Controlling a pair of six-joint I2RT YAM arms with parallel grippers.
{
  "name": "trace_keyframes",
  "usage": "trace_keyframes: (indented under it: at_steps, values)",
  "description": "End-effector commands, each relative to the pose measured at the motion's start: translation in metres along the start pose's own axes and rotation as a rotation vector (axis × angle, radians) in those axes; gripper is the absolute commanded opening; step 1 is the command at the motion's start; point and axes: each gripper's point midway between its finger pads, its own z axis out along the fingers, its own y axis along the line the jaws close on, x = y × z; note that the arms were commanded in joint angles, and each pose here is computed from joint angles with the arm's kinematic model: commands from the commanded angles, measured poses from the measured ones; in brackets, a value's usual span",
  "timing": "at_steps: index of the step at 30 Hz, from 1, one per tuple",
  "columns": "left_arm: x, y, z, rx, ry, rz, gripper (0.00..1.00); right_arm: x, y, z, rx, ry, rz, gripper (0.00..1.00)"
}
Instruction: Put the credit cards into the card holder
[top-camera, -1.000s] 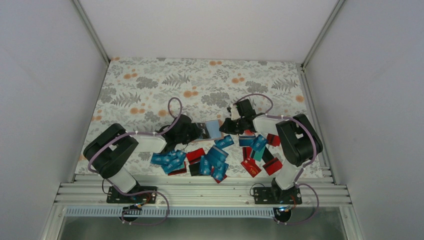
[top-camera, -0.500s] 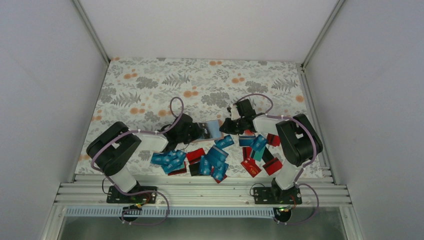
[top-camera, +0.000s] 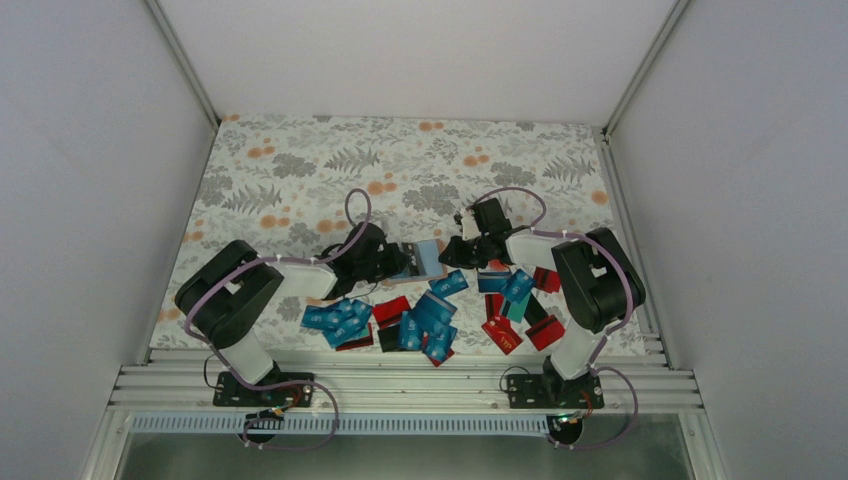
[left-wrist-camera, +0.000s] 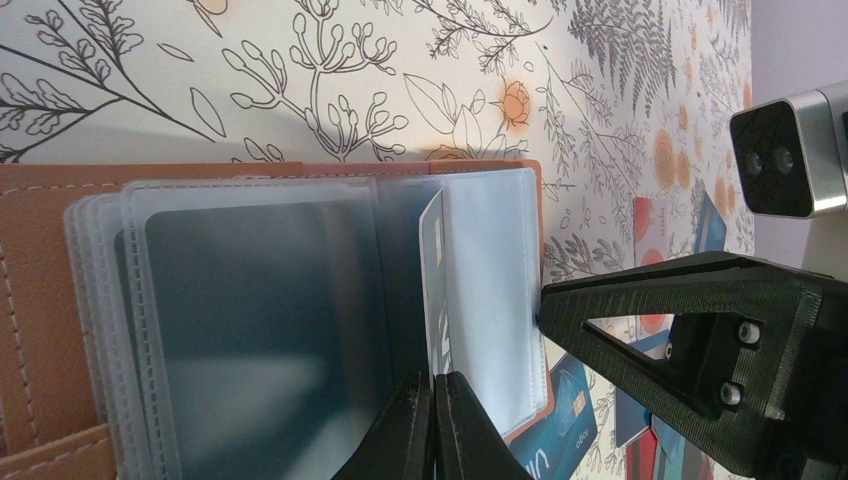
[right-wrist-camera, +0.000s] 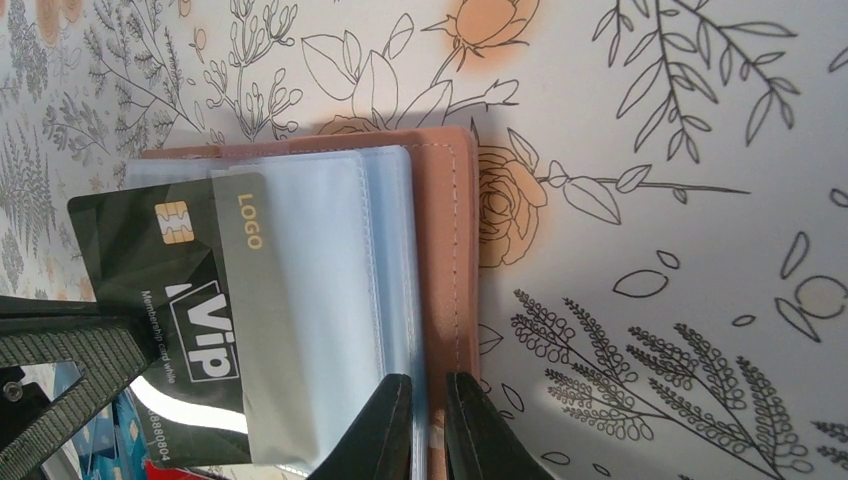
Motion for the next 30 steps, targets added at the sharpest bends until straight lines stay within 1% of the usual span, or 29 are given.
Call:
trace_keyframes:
  at_steps: [1,10,23,30]
  values:
    - [0.011,0.008,0.004,-0.013,0.054,0.005,0.02,0.024,-0.017,0.007,0.051,0.085,0.033,0.11]
    - [0.013,-0.004,0.015,0.049,0.083,-0.024,0.02,0.021,-0.015,0.005,0.045,0.082,0.031,0.12]
    - [0.016,-0.007,0.031,0.064,0.113,-0.039,0.02,0.022,-0.014,0.005,0.039,0.086,0.036,0.12]
    - [0.020,-0.009,0.035,0.068,0.131,-0.026,0.02,0.021,-0.009,0.003,0.024,0.087,0.030,0.16]
